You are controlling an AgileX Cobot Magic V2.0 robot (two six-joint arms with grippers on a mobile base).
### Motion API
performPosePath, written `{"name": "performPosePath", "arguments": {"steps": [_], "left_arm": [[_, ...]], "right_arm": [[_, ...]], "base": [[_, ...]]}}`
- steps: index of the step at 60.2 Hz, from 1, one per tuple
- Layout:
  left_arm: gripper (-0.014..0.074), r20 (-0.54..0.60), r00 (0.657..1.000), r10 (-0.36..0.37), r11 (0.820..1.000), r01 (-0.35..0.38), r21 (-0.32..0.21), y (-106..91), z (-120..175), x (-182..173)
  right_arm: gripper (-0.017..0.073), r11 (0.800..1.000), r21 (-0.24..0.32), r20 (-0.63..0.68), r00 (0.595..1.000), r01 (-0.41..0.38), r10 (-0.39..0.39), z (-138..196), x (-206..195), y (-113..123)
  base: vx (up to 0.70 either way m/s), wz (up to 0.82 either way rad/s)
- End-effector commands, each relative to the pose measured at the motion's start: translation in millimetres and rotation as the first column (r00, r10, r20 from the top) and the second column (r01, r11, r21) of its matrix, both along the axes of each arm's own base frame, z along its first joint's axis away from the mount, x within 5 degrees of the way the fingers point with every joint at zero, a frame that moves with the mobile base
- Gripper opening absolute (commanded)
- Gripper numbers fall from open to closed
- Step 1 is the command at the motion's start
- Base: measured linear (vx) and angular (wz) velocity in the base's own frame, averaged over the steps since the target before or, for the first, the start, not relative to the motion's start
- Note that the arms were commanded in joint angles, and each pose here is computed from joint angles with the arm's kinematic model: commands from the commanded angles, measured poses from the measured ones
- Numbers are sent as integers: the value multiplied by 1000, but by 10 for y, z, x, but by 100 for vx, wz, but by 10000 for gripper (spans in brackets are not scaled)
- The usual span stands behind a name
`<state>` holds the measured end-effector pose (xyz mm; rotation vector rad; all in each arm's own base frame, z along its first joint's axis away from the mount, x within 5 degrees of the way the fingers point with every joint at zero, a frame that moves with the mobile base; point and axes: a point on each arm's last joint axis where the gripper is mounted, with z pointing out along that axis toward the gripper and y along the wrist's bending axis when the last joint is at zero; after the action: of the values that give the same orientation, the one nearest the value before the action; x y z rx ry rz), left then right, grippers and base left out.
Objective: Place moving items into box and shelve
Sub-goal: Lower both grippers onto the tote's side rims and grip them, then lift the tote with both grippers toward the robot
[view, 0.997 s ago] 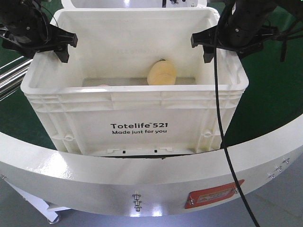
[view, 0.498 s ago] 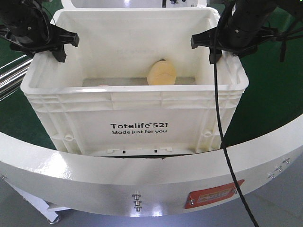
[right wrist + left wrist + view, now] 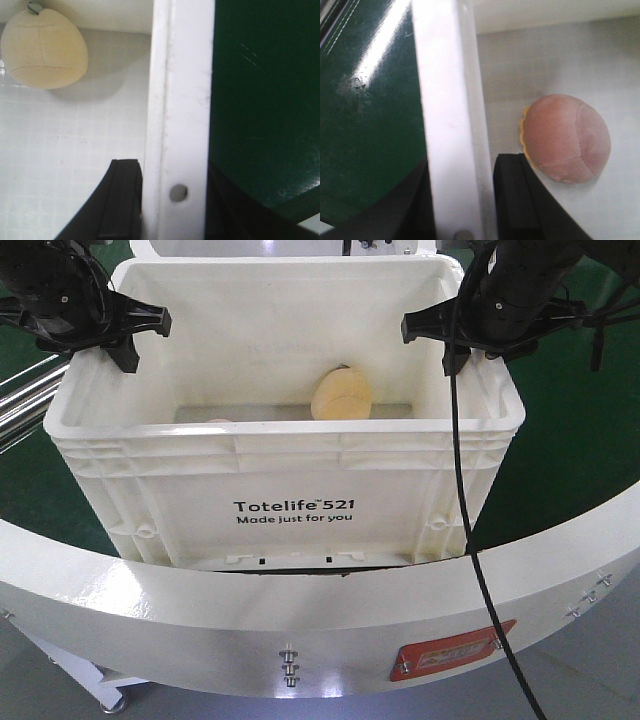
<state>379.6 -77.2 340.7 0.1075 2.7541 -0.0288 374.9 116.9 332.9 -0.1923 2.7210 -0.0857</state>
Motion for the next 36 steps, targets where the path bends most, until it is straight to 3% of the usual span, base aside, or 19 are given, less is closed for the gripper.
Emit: {"name": "performPosePath", "arguments": {"steps": [1, 16, 26, 36], "left_arm": [[68, 116, 993, 0, 999, 4, -33, 18, 387, -160], [71, 234, 972, 1, 998, 12, -56, 65, 729, -377], [77, 327, 945, -9, 999, 24, -42, 101, 992, -589], [77, 417, 909, 15, 1000, -10, -13, 57, 1236, -895]], "right_arm": [[80, 1000, 0, 118, 993, -9, 9, 310, -61, -64], [80, 999, 30, 211, 977, -20, 13, 588, -211, -102], [80, 998, 56, 292, 956, -26, 8, 857, -395, -168], [81, 996, 84, 335, 942, -23, -6, 1030, -680, -251]], "base": [[0, 0], [0, 0], [0, 0], [0, 0]]}}
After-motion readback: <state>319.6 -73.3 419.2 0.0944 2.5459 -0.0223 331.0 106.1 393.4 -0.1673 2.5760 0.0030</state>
